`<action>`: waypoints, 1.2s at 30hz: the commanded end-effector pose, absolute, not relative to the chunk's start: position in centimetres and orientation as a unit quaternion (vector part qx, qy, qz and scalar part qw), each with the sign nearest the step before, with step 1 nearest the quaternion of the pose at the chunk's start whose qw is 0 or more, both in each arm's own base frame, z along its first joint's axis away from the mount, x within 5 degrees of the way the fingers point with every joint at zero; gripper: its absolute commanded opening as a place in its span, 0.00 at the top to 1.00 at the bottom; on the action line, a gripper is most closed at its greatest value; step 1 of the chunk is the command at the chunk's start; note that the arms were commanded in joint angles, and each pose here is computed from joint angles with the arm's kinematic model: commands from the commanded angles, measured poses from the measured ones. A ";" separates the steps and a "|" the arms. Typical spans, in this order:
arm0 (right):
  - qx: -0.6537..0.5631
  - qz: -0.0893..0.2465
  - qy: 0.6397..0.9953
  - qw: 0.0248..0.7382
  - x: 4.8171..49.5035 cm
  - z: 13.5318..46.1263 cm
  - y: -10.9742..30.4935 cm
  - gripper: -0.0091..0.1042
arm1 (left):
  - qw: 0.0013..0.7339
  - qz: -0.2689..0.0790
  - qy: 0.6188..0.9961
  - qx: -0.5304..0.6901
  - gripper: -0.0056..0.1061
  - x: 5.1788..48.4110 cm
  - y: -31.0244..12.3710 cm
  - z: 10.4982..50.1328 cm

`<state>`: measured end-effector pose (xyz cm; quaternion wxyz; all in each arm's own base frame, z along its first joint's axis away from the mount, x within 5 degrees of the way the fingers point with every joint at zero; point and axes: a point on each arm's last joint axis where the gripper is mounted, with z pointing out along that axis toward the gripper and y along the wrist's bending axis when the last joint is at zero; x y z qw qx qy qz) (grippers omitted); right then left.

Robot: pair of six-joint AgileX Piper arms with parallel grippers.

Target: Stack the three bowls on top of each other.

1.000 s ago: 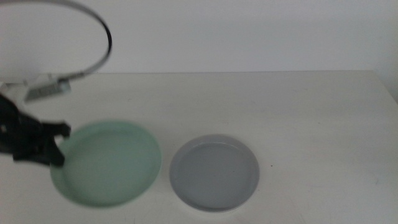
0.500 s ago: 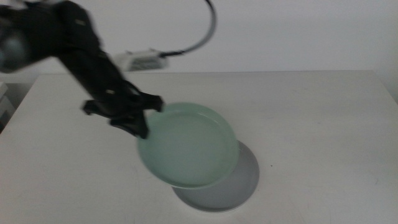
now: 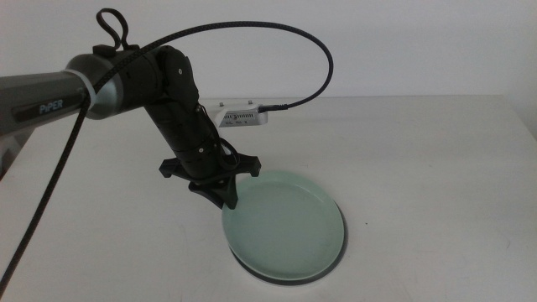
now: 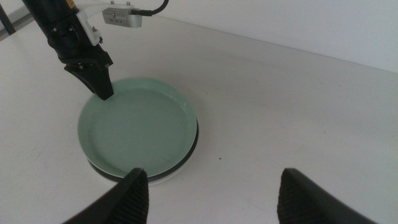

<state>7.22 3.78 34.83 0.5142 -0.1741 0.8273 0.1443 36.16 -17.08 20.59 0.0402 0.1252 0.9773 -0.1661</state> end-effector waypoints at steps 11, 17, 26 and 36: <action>-0.170 0.146 0.803 0.552 7.5 36.1 3.8 0.45 | 0.125 -0.237 0.950 0.163 0.07 35.2 -17.6 26.8; -0.170 0.146 0.803 0.552 7.5 36.1 3.8 0.45 | 0.168 -0.181 0.953 0.176 0.07 34.5 -15.2 31.8; -0.200 0.103 0.786 0.576 7.8 36.3 3.5 0.45 | 0.269 -0.074 0.946 0.166 0.07 34.2 -11.9 35.8; -0.223 0.050 0.764 0.604 8.1 36.8 3.1 0.45 | 0.262 -0.058 0.950 0.162 0.07 34.0 -11.6 35.9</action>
